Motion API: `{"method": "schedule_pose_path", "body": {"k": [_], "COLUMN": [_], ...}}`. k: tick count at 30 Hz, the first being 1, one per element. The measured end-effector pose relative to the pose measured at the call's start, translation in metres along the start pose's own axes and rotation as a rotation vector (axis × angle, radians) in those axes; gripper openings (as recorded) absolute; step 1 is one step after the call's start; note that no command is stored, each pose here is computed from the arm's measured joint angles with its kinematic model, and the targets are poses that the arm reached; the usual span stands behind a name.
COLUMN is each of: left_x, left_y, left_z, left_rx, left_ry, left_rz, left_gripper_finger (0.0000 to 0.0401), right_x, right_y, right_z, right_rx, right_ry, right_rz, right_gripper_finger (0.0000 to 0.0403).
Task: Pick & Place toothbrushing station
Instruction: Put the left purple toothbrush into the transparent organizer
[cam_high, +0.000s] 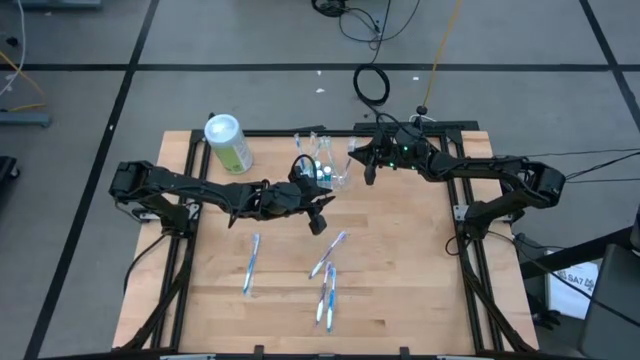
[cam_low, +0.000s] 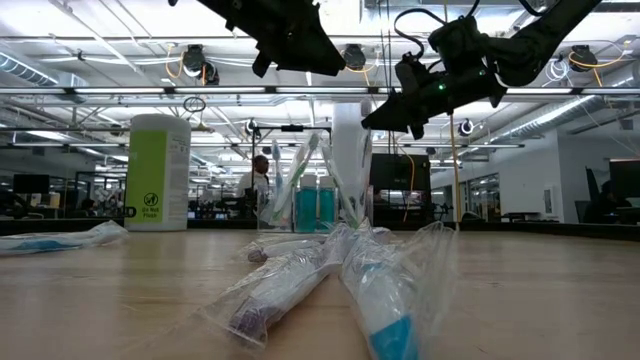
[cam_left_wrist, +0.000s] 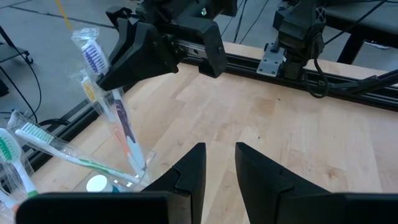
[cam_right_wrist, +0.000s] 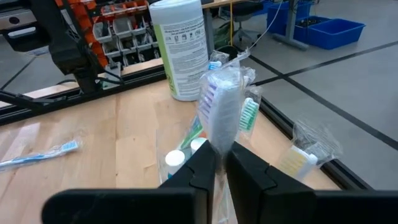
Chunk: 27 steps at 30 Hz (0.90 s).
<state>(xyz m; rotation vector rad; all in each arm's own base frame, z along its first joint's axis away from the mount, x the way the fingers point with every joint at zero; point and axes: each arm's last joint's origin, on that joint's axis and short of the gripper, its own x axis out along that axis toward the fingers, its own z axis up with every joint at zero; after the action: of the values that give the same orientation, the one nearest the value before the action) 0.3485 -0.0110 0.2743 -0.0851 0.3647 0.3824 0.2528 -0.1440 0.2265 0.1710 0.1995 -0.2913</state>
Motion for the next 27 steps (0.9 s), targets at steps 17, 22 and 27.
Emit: {"method": "schedule_pose_path", "body": {"k": [17,22,27], "left_x": [0.0001,0.0001,0.0001], "left_y": [0.0,0.0,0.0], "left_z": [-0.0001,-0.0001,-0.0002], "left_rx": [0.001,0.002,0.002], "left_ry": [0.001,0.001,0.001], "left_rz": [0.001,0.001,0.001], "left_gripper_finger": [0.0093,0.0093,0.0093], "right_x": [-0.0011,-0.0013,0.0022], "right_y": [-0.0047,-0.005,-0.0063], "right_z": [0.0001,0.0003,-0.0045], "right_rx": [-0.005,-0.013,-0.005], "right_ry": [0.0,0.0,0.022], "right_rz": [-0.016,-0.013,-0.016], "right_gripper_finger": [0.0065,0.0096,0.013]}}
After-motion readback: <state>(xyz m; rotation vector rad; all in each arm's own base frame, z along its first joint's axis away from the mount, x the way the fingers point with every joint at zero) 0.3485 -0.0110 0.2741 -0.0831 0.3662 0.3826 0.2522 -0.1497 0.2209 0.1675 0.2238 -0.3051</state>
